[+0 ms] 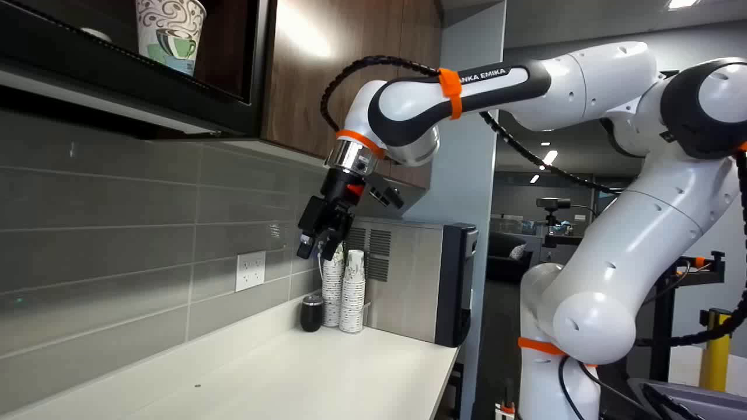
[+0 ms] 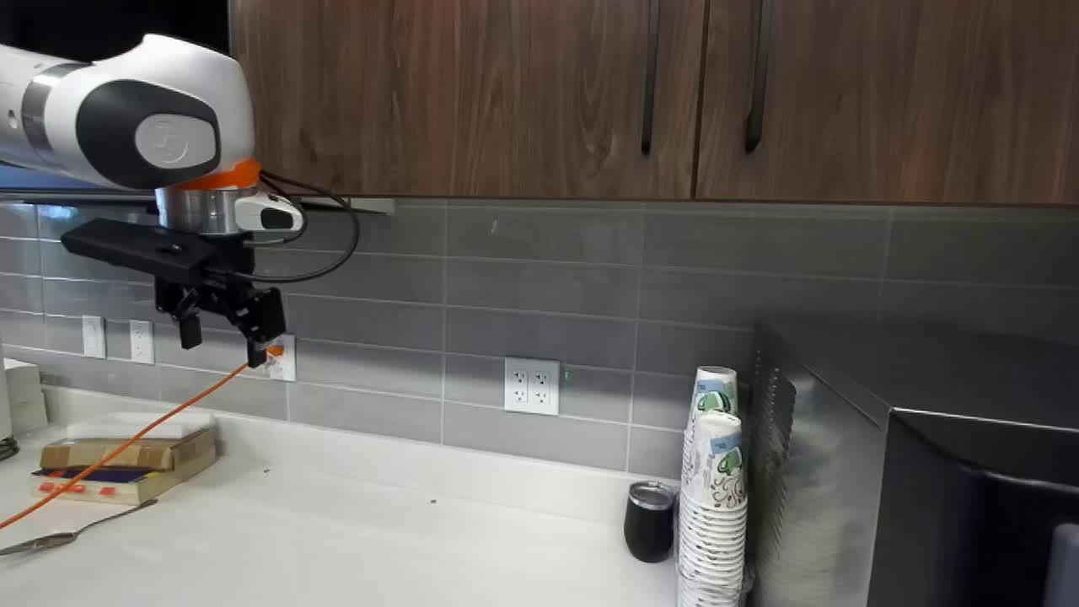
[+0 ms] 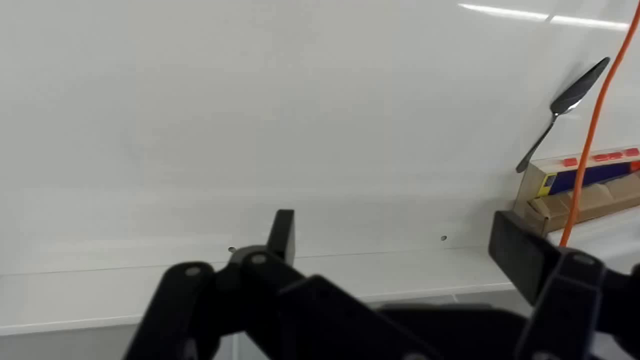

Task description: Open and close the top left cabinet door

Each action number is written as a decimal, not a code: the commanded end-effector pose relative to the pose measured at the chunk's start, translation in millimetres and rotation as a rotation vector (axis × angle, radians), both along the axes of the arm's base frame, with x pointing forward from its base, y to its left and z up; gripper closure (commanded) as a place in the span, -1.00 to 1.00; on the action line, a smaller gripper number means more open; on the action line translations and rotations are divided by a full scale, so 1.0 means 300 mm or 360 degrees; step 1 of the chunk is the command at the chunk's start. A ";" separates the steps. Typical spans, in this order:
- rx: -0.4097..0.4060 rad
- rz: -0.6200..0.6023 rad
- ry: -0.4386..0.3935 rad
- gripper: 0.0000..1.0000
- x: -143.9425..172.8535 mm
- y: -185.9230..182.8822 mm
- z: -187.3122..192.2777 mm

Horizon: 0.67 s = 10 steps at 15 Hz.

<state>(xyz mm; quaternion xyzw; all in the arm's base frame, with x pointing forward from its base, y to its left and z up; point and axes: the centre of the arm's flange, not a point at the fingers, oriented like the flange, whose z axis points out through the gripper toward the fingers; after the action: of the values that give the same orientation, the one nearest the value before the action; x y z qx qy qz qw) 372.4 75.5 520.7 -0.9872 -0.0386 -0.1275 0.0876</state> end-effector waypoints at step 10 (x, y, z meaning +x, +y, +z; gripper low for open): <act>-0.0155 -0.0201 -0.0177 -1.00 -0.087 -0.030 -0.007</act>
<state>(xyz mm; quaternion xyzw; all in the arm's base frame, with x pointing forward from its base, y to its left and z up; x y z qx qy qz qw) 372.4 73.0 520.7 -0.9873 -0.0271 -0.1391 0.0722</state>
